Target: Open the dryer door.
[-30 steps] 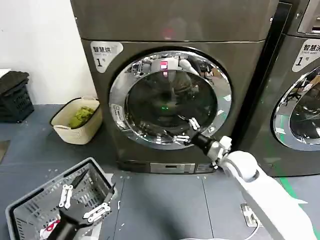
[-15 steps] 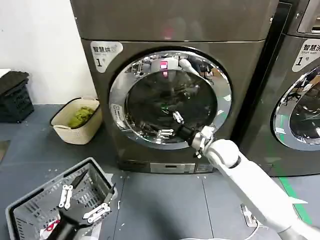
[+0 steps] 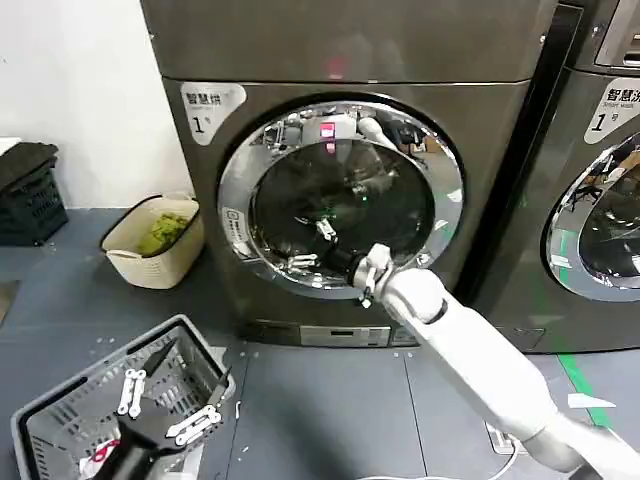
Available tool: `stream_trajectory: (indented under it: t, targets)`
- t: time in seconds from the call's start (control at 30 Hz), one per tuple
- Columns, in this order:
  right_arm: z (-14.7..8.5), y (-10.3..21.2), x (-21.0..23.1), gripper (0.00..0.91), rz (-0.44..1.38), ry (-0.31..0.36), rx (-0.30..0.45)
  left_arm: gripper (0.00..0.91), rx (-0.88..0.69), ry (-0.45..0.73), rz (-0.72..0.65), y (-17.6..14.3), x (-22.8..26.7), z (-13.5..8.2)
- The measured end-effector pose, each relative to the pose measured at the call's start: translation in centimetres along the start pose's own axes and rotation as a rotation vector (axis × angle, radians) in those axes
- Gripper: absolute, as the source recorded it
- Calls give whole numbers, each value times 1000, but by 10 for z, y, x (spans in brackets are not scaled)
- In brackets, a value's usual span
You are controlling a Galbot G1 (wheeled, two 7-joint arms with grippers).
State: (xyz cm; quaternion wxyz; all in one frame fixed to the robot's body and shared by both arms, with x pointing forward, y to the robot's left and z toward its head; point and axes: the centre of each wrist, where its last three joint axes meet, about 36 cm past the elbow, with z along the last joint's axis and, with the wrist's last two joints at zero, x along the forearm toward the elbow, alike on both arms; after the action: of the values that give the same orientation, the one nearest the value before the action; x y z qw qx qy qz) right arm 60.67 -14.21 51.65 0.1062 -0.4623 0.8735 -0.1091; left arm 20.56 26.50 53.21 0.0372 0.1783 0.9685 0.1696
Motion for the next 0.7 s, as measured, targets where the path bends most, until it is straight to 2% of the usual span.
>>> stream_trajectory:
  t: [0.7]
  targets:
    - [-5,3,-54,907,-104,-33,-1,907,-7,3,-8,4,2,0]
